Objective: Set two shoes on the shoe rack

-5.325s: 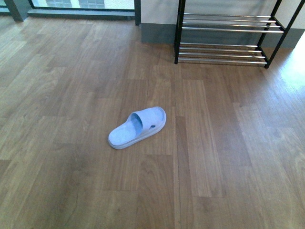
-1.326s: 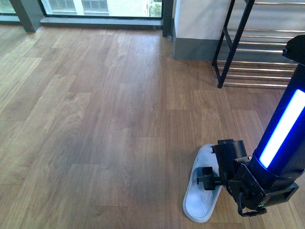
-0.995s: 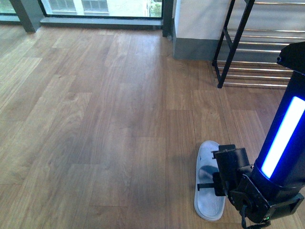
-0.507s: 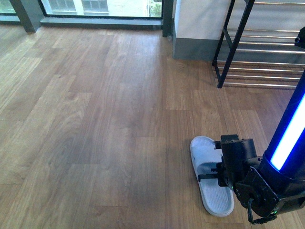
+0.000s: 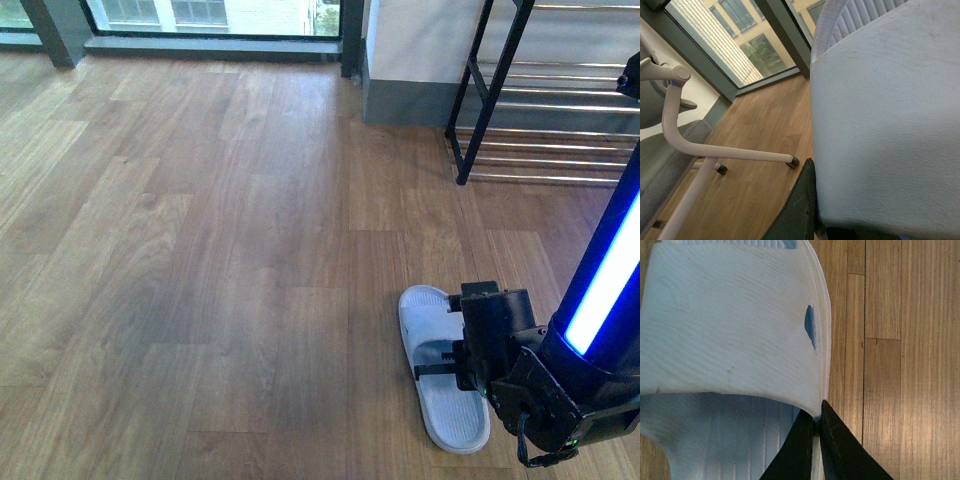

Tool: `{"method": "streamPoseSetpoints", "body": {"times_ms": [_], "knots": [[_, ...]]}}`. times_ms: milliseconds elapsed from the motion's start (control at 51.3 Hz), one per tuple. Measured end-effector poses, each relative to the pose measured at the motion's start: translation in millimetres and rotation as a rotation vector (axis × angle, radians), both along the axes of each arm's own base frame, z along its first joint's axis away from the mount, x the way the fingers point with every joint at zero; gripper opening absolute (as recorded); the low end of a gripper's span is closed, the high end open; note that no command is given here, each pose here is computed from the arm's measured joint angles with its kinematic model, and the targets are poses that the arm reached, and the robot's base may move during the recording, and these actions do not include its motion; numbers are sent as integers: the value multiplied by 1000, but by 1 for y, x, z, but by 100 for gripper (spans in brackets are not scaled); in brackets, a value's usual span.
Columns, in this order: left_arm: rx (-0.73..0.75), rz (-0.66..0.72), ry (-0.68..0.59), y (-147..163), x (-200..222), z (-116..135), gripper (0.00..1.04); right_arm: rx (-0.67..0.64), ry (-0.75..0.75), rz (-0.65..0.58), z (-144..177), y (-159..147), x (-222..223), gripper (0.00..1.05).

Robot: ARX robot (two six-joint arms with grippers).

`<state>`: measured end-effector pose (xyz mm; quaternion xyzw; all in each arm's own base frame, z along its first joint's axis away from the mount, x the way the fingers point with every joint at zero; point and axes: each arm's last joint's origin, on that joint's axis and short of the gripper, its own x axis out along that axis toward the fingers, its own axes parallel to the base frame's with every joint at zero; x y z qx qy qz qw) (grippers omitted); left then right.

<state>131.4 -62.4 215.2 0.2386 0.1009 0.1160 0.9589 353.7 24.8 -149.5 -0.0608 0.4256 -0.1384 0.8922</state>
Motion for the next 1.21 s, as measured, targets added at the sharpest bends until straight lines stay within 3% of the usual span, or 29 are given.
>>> {"method": "streamPoseSetpoints", "body": {"times_ms": [137, 215, 371, 527, 780, 975, 1209], "knots": [[0, 0, 0, 0, 0, 0, 2, -10, -16, 37, 23, -6, -1, 1], [0, 0, 0, 0, 0, 0, 2, 6, -127, 117, 51, -26, -8, 1], [0, 0, 0, 0, 0, 0, 2, -99, -167, 193, 135, -59, -44, 1], [0, 0, 0, 0, 0, 0, 2, -118, -236, 302, 212, -59, -75, 1], [0, 0, 0, 0, 0, 0, 2, -179, -416, 325, 318, -55, -121, 1], [0, 0, 0, 0, 0, 0, 2, -205, -553, 355, 373, -41, -167, 1], [0, 0, 0, 0, 0, 0, 2, -206, -652, 346, 395, -28, -202, 1]]}}
